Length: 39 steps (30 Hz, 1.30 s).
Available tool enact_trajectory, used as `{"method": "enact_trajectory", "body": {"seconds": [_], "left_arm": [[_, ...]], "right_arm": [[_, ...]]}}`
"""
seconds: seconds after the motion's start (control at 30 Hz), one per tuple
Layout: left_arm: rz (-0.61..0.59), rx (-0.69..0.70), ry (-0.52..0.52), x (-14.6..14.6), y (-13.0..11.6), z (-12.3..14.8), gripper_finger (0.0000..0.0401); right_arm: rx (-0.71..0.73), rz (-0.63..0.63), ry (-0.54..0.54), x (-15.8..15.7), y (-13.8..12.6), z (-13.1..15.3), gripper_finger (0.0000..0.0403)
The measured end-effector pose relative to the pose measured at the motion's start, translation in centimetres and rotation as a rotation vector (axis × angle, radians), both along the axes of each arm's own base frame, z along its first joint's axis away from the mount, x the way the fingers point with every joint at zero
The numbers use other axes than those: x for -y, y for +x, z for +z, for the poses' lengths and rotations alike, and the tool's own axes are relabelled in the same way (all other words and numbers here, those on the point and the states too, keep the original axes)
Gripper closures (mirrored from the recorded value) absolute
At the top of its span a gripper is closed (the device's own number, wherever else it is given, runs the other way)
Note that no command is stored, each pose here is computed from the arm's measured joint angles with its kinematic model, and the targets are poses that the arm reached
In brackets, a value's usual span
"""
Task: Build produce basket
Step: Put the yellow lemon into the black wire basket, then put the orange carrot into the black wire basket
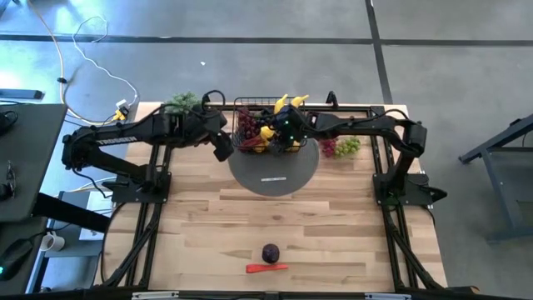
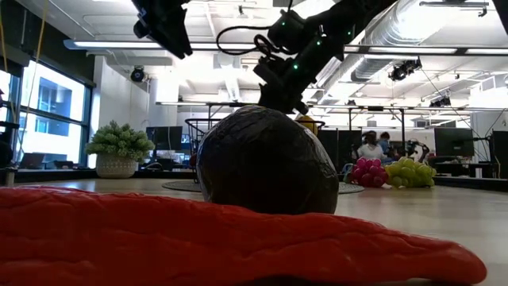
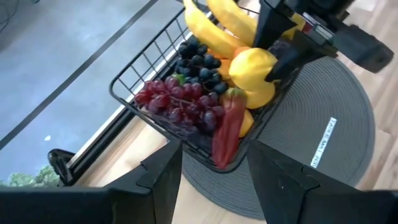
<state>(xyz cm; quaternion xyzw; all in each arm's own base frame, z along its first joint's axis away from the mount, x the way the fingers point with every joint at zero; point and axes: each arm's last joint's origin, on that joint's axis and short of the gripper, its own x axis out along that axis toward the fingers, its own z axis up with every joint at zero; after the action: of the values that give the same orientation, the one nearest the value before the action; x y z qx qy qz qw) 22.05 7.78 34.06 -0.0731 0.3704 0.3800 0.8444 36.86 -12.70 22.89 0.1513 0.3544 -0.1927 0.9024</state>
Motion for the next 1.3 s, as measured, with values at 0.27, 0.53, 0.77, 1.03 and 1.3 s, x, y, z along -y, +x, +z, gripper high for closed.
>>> {"method": "enact_trajectory", "body": {"seconds": [0.27,0.53,0.77,1.03,1.3], "left_arm": [[0.025,0.000,0.000,-0.6,-0.2,0.0,0.0229],[0.023,0.000,-0.002,-0.5,-0.2,0.0,0.0229],[-0.049,0.024,-0.084,-0.3,0.0,-0.1,0.0229],[-0.102,0.041,-0.143,-0.1,0.1,-0.2,0.0228],[-0.151,0.032,-0.207,0.2,0.0,-0.4,0.0192]], "right_arm": [[-0.015,0.024,-0.044,0.1,0.0,0.0,0.0224],[-0.004,0.017,-0.044,0.2,-0.2,0.4,0.0162],[0.039,-0.022,-0.016,-0.2,-1.2,2.4,0.0158],[0.103,-0.057,0.027,-1.4,-2.5,5.1,0.0157],[0.147,-0.092,0.070,-4.6,-3.1,7.0,0.0157]]}}
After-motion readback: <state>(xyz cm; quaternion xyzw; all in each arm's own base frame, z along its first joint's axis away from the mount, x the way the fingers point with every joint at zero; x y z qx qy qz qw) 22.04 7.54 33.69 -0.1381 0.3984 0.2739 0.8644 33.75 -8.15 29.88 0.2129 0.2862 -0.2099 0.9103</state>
